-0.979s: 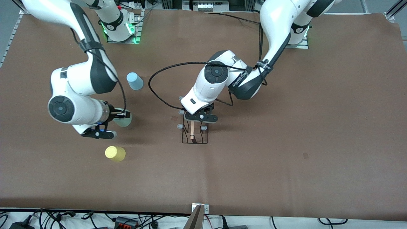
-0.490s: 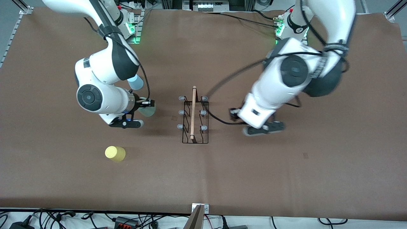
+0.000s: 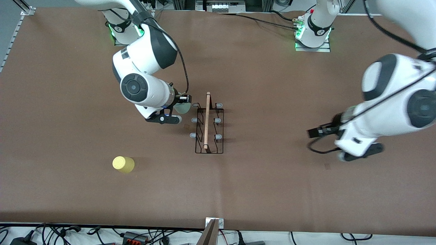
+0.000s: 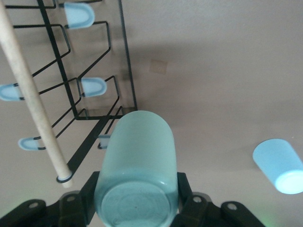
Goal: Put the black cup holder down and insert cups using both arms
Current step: 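Open the left gripper and withdraw while the right gripper brings the teal cup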
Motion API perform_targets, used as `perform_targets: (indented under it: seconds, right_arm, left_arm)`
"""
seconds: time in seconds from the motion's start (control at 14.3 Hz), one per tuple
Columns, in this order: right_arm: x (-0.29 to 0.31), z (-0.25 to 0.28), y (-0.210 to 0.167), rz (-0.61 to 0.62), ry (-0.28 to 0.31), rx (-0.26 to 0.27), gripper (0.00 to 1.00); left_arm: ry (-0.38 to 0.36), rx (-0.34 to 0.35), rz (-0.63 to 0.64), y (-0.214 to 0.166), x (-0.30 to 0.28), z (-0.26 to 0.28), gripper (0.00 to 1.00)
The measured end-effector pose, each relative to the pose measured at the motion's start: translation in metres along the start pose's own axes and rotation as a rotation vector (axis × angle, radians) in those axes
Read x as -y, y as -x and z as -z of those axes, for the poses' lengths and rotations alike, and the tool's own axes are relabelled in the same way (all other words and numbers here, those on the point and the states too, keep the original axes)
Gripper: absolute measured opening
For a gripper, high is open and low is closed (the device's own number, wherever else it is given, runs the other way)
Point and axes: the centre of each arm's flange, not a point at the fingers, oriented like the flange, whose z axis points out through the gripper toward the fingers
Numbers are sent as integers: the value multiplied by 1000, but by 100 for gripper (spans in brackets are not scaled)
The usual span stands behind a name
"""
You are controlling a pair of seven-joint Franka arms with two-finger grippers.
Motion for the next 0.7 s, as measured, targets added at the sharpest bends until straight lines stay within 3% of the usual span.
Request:
perform_targets:
  seconds: [0.35,0.7]
  right_arm:
    - [16,-13,-2,-24,-20,-32,67]
    - [32,-43,1,-6,3,-7,67]
  left_arm:
    - [-64,17,15,45,82,86,100]
    - [-88,15,-15,47,72,73,100]
